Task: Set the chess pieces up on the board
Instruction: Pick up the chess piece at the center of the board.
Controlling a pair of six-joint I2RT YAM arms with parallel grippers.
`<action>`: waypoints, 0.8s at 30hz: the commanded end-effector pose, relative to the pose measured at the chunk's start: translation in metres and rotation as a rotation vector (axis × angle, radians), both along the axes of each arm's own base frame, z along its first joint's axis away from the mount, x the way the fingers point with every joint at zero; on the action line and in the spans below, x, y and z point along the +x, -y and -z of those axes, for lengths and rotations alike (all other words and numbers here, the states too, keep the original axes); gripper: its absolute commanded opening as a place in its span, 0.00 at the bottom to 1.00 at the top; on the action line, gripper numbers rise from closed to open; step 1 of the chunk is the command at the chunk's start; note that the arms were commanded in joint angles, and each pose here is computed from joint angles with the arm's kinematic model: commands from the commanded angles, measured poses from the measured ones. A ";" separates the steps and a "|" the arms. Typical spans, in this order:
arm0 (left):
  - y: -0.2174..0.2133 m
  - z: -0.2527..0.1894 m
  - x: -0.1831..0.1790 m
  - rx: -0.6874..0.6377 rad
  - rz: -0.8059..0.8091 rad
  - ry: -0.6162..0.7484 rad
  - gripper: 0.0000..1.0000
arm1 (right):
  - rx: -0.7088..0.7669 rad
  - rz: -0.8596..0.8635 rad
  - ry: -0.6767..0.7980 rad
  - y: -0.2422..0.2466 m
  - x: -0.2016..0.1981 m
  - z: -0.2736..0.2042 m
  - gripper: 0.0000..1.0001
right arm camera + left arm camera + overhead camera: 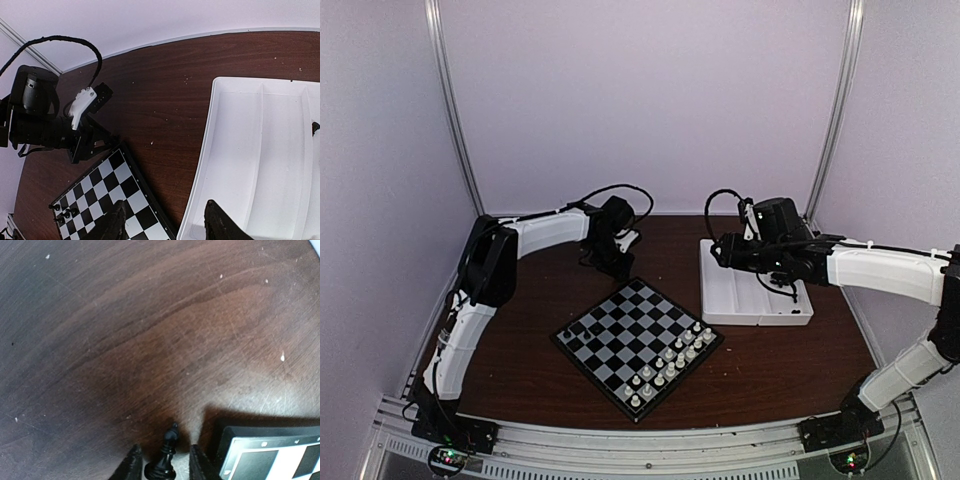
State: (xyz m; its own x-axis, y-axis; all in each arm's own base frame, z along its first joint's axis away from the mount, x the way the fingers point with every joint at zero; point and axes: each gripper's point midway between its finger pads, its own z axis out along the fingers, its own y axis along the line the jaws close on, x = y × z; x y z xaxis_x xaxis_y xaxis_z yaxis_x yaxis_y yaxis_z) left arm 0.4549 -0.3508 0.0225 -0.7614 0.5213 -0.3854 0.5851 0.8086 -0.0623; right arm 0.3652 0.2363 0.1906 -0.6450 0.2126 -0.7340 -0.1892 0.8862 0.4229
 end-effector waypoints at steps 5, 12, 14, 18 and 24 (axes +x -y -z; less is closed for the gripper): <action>-0.006 -0.001 0.000 0.038 -0.004 -0.005 0.14 | 0.005 0.014 0.012 0.004 0.001 -0.005 0.53; 0.003 -0.044 0.006 -0.032 0.018 0.061 0.12 | 0.009 0.008 0.012 0.003 0.001 -0.006 0.53; 0.004 -0.062 0.008 -0.057 0.021 0.103 0.12 | 0.010 0.005 0.013 0.002 0.001 -0.007 0.53; 0.010 -0.087 0.004 -0.135 0.038 0.155 0.12 | 0.015 -0.042 0.012 -0.006 0.000 -0.011 0.54; 0.032 -0.119 -0.030 -0.356 0.159 0.131 0.13 | 0.057 -0.228 -0.065 -0.044 -0.006 -0.013 0.54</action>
State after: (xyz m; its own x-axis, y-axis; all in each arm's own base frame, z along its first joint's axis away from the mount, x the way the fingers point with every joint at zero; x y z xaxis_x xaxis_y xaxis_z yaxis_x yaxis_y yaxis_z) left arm 0.4378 -0.3550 0.0951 -0.7018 0.4917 -0.5155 0.6295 0.7668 -0.1256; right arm 0.3637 0.2537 0.1949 -0.6816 0.1600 -0.7140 -0.2557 0.8622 0.4374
